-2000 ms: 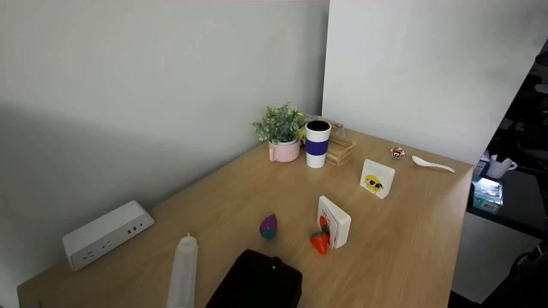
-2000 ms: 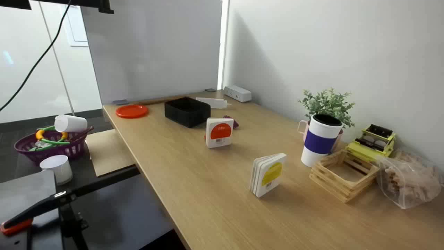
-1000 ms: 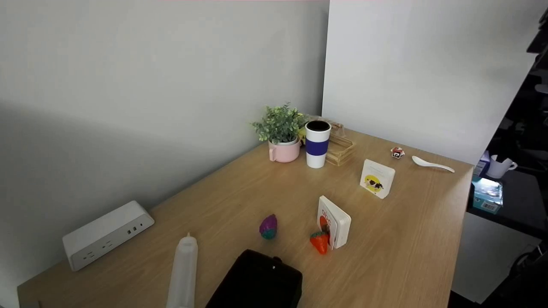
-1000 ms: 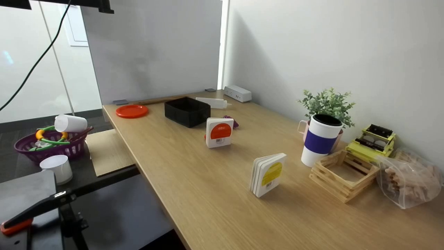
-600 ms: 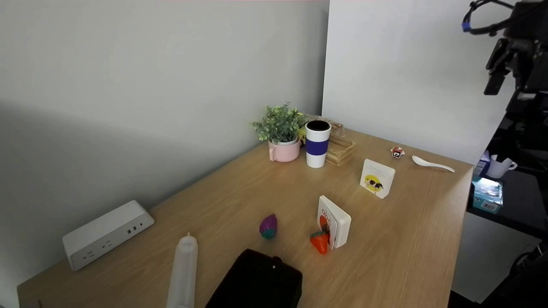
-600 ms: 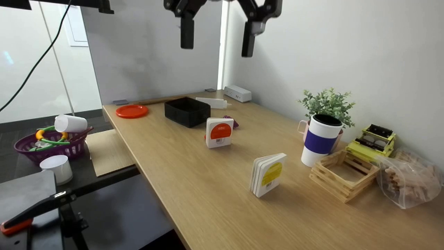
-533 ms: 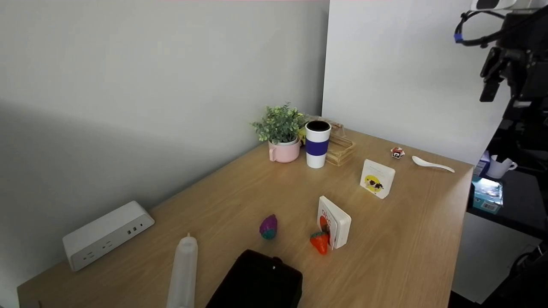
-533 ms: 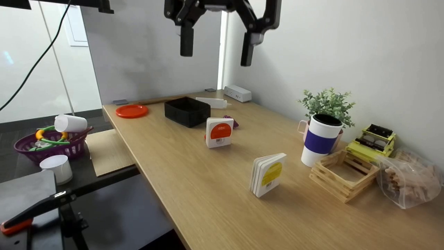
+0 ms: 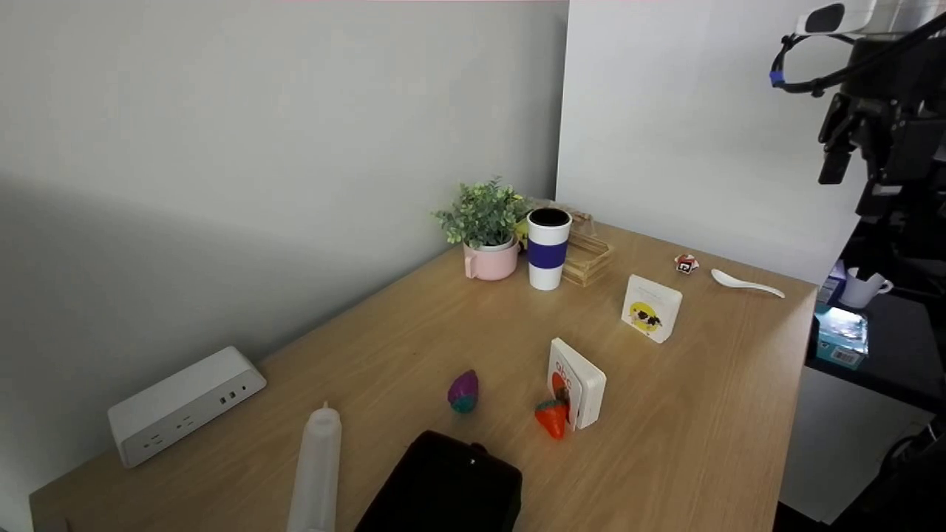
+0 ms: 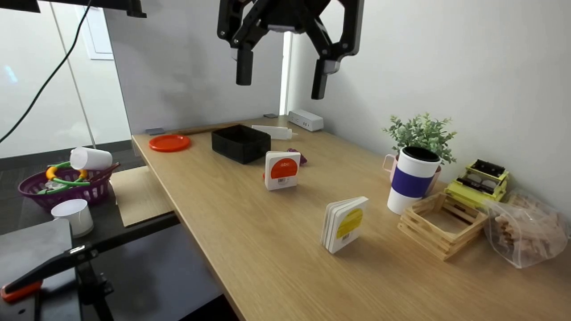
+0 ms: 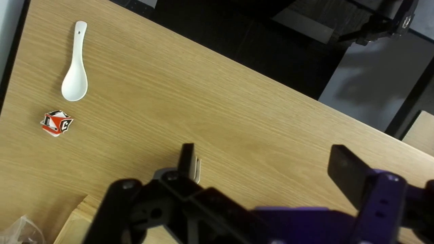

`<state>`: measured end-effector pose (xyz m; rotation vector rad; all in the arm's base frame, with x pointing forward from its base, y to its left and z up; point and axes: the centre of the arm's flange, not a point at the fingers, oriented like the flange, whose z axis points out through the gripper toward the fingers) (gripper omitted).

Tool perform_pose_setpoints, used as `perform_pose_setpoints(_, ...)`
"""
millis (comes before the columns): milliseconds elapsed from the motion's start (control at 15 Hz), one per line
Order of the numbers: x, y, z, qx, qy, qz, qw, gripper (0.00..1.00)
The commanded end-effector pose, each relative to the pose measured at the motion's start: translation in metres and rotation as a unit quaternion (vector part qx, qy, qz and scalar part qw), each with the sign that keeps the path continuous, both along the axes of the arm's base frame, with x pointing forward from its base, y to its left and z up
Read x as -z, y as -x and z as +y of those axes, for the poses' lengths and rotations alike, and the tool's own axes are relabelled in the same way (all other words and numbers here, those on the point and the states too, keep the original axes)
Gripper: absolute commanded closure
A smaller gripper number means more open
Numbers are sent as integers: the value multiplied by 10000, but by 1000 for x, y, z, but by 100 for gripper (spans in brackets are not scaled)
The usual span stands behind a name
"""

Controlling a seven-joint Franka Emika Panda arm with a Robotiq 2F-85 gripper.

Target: Pick up the two small books from the table and put them in the black bowl.

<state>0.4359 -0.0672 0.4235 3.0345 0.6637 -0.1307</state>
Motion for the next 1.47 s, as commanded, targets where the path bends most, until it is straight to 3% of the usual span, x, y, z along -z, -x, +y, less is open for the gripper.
perform_pose_setpoints(0,32,-13,-12,210,-85,22,9997,0)
perform_pose_setpoints(400,86,-25,-34,475,-285,181,9983,0)
perform_pose_setpoints(733,107,-29,-43,667,-668,-277,9952,0)
perform_pose_setpoints(1000,115,-38,-50,704,-730,-588,9931,0)
perform_pose_setpoints(1200,127,-46,-49,591,-660,-278,9957,0)
perform_pose_setpoints(1267,114,-37,-44,715,-647,-402,9945,0)
perform_pose_setpoints(1400,124,-38,-43,686,-642,-306,9951,0)
